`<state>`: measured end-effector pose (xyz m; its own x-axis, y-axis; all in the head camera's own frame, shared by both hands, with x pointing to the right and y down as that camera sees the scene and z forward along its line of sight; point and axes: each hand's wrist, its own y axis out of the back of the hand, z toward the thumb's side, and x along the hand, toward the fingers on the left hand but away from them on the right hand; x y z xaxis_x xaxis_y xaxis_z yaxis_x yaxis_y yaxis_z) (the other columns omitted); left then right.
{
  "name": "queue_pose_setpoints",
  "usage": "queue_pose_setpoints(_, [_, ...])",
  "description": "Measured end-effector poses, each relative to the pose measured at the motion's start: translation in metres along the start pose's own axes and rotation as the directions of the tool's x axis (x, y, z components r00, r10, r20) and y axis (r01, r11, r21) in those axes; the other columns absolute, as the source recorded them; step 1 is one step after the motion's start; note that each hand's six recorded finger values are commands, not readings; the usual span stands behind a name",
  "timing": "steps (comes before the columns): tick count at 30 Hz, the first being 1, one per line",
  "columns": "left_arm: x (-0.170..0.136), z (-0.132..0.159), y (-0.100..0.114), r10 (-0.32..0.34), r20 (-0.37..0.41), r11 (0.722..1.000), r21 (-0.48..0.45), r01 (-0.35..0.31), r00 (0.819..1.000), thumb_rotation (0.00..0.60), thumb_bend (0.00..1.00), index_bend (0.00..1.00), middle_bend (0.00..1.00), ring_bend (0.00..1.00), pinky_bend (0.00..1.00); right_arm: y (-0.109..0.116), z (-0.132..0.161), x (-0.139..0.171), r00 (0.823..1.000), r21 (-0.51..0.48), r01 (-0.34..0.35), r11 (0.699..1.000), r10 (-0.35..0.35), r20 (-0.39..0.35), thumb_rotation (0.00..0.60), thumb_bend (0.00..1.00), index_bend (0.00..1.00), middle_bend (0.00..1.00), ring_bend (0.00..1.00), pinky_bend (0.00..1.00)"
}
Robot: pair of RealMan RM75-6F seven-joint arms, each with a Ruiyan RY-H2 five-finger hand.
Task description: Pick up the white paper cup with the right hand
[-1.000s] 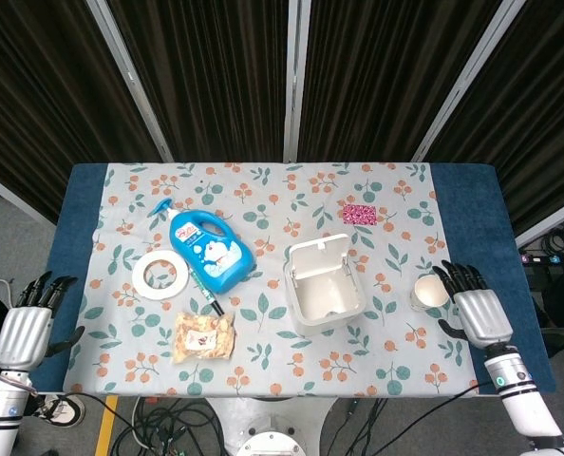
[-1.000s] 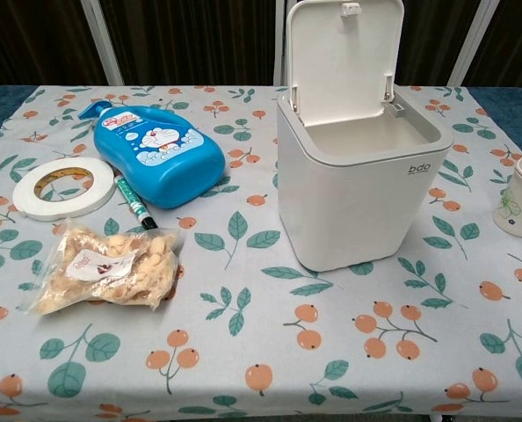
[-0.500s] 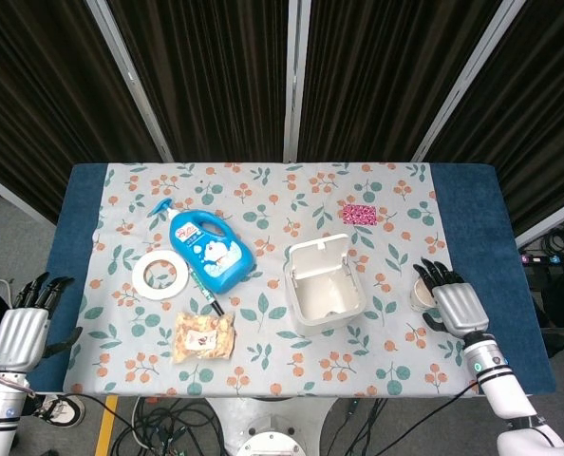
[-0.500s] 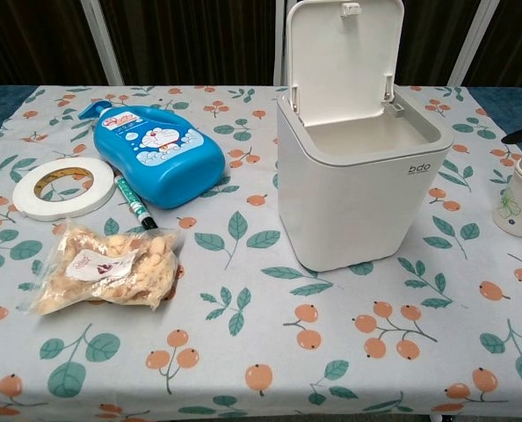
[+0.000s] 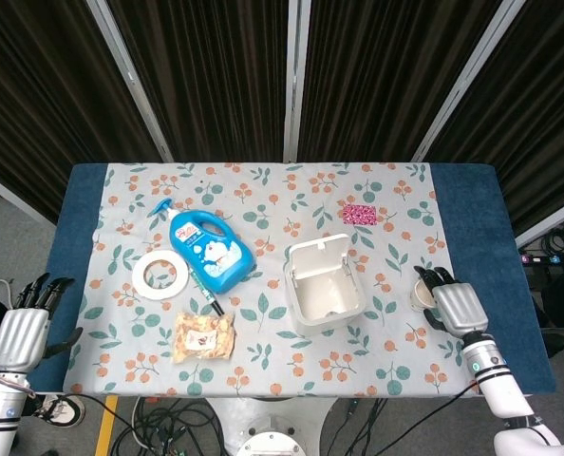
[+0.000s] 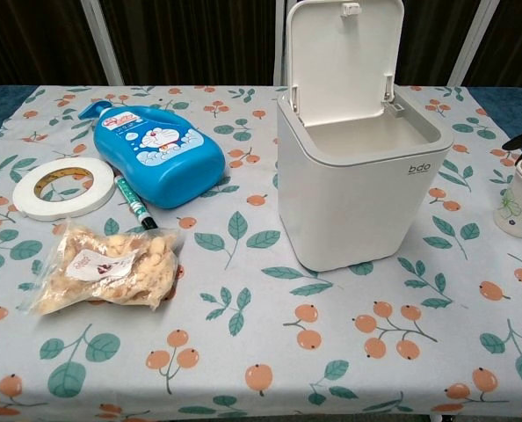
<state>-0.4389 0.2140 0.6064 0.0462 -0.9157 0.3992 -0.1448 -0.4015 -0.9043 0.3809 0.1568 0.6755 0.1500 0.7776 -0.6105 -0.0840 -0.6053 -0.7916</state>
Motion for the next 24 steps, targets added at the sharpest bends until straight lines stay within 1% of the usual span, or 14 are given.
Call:
queue_pose_setpoints(6, [-0.001,0.000,-0.001,-0.002,-0.001,1.000,0.000,0.002,1.000,0.600,0.23,0.16,0.14,0.03,0.13,0.000,-0.002,0.000,1.000,0.001,0.013,1.000,-0.013,0.000,0.600,0.30,0.25,0.31,0.22,0.51])
queue_pose_setpoints(9, [0.000,0.000,-0.001,-0.002,-0.001,1.000,0.000,0.002,1.000,0.600,0.23,0.16,0.14,0.03,0.13,0.001,-0.003,0.000,1.000,0.000,0.021,1.000,-0.021,0.000,0.600,0.31,0.28,0.33,0.24,0.52])
queue_pose_setpoints(14, [0.000,0.001,0.000,0.000,0.000,1.000,0.000,0.000,1.000,0.600,0.23,0.16,0.14,0.03,0.13,0.007,-0.002,0.002,0.999,-0.016,0.051,0.999,-0.051,-0.007,0.600,0.31,0.30,0.34,0.24,0.52])
queue_pose_setpoints(18, [0.001,0.000,0.000,-0.002,-0.002,1.000,0.001,0.002,1.000,0.600,0.23,0.16,0.14,0.03,0.13,0.020,0.000,0.006,0.996,-0.033,0.088,0.996,-0.089,-0.022,0.600,0.32,0.30,0.34,0.24,0.52])
queue_pose_setpoints(21, [0.000,0.001,0.000,-0.001,-0.002,1.000,0.000,0.001,1.000,0.600,0.23,0.16,0.14,0.03,0.13,0.035,0.004,0.010,0.991,-0.046,0.126,0.991,-0.128,-0.040,0.600,0.32,0.30,0.35,0.24,0.52])
queue_pose_setpoints(24, [0.001,0.001,0.000,0.001,0.000,1.000,-0.001,-0.001,1.000,0.600,0.23,0.16,0.14,0.03,0.13,0.055,0.011,0.015,0.982,-0.075,0.173,0.982,-0.178,-0.063,0.600,0.32,0.31,0.35,0.24,0.52])
